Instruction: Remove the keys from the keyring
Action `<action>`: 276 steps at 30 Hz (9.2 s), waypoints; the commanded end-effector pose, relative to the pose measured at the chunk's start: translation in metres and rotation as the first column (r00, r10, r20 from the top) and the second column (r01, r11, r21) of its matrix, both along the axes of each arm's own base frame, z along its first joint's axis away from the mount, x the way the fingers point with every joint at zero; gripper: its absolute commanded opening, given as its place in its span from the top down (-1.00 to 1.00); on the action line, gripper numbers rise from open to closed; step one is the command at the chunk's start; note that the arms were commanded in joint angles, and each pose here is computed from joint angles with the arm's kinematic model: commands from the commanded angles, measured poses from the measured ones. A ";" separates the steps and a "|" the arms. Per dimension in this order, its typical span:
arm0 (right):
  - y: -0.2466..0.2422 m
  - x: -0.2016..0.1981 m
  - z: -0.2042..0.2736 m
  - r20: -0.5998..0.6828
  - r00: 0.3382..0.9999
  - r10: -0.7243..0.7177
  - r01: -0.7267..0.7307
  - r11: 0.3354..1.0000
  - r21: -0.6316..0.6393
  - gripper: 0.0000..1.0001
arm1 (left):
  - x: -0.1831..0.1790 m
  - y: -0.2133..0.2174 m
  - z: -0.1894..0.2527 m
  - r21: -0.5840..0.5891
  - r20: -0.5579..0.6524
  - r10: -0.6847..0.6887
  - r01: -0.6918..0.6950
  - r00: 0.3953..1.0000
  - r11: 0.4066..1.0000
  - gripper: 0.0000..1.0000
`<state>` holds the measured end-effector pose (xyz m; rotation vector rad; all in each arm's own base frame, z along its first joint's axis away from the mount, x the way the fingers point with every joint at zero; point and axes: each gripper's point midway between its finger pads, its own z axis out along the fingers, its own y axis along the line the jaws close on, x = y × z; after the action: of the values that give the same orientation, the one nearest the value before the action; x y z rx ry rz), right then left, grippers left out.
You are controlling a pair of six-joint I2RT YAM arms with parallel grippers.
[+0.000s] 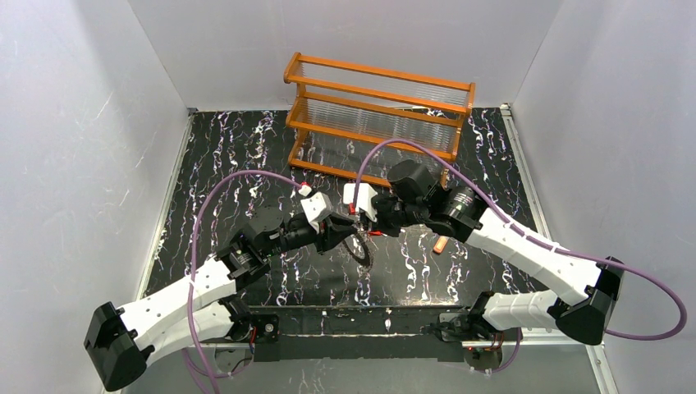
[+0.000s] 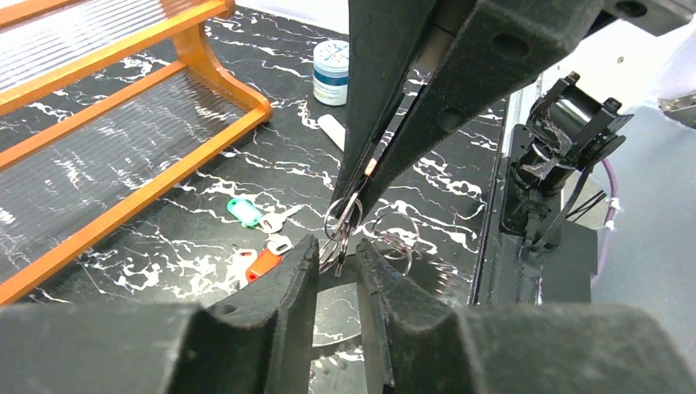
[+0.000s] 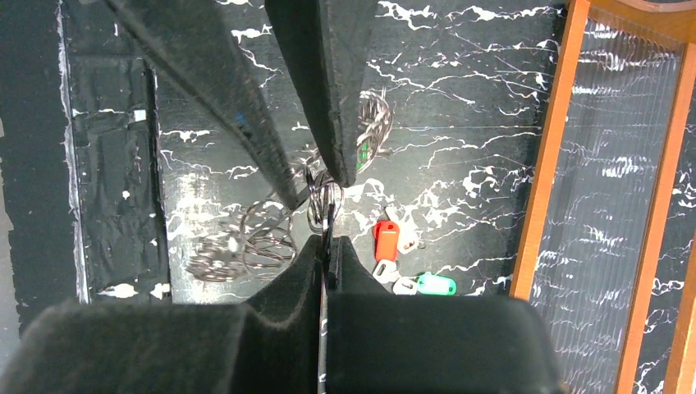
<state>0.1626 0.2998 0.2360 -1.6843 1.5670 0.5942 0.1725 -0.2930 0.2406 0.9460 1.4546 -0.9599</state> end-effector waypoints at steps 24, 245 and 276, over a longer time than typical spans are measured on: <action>0.002 -0.003 0.024 0.040 0.999 0.000 -0.004 0.995 0.095 0.97 | -0.016 -0.014 0.008 -0.007 0.016 -0.142 0.142 0.990 0.990 0.80; -0.009 0.035 0.011 -0.060 0.951 -0.302 0.306 0.950 0.066 0.97 | -0.060 -0.027 0.008 -0.022 0.000 -0.319 0.319 0.948 0.948 0.75; -0.009 0.006 0.020 -0.022 0.996 -0.089 0.090 0.992 0.087 0.97 | 0.010 0.008 0.016 0.134 0.143 0.017 -0.036 0.990 0.990 0.43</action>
<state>0.1731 0.2851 0.2289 -1.5534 1.7143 0.5788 0.1800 -0.2834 0.2451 1.0268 1.4706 -0.7709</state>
